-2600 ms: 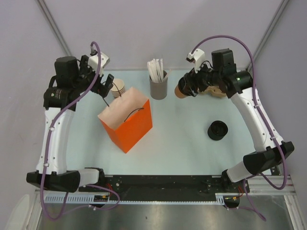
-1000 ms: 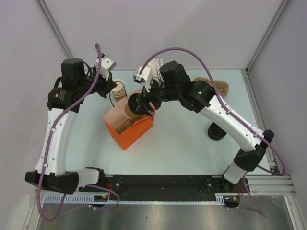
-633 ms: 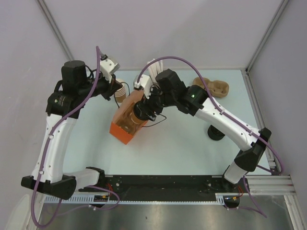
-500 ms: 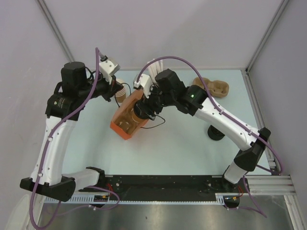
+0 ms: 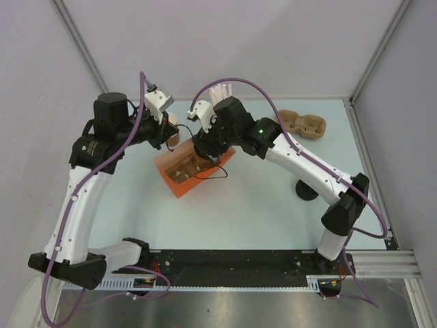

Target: Pack the takeout coffee

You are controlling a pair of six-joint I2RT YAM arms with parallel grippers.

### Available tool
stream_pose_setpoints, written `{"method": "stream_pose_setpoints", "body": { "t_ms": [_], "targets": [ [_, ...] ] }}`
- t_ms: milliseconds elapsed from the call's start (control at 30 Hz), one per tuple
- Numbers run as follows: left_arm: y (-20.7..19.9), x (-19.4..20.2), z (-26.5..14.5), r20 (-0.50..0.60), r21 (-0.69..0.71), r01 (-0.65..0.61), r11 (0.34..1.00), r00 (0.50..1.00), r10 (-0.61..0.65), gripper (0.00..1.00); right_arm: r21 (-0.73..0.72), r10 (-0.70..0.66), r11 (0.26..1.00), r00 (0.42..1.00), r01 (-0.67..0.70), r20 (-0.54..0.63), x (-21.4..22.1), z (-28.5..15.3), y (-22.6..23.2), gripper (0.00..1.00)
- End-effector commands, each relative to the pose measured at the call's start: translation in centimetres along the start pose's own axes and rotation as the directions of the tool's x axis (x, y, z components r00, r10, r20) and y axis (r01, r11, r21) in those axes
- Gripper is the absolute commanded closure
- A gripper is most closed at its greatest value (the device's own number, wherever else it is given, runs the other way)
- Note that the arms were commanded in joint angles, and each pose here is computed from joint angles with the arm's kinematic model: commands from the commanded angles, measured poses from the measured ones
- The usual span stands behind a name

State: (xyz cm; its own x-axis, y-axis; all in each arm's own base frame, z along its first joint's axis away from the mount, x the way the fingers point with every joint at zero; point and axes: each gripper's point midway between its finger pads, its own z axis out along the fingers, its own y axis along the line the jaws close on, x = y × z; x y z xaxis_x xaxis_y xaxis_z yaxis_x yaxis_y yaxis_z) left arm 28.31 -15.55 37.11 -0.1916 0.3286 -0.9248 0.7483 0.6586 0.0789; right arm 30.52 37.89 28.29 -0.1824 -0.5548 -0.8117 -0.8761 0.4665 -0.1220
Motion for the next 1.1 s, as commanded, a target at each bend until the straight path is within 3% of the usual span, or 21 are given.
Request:
{"method": "stream_pose_setpoints", "body": {
  "t_ms": [0, 300, 533, 1067],
  "targets": [
    [-0.7, -1.8, -0.8, 0.038, 0.015, 0.035, 0.999, 0.999, -0.036, 1.0, 0.115, -0.025, 0.993, 0.997, 0.016, 0.075, -2.6, -1.4, -2.0, 0.43],
    [-0.1, -1.7, 0.8, 0.023, 0.012, 0.1, 0.995, 0.995, -0.1, 0.94, 0.137, -0.026, 0.99, 1.0, 0.028, -0.016, -0.2, 0.9, -2.7, 0.43],
    [1.5, -0.6, 1.9, -0.008, -0.051, 0.122, 0.991, 0.992, -0.123, 0.95, 0.129, -0.018, 0.992, 1.0, 0.019, -0.002, 0.3, 2.2, -3.3, 0.43],
    [7.3, 1.4, 2.0, -0.021, -0.365, 0.141, 0.92, 0.987, -0.159, 0.97, -0.005, 0.024, 1.0, 1.0, -0.024, -0.005, 0.5, 5.3, -4.1, 0.44]
  ]
}}
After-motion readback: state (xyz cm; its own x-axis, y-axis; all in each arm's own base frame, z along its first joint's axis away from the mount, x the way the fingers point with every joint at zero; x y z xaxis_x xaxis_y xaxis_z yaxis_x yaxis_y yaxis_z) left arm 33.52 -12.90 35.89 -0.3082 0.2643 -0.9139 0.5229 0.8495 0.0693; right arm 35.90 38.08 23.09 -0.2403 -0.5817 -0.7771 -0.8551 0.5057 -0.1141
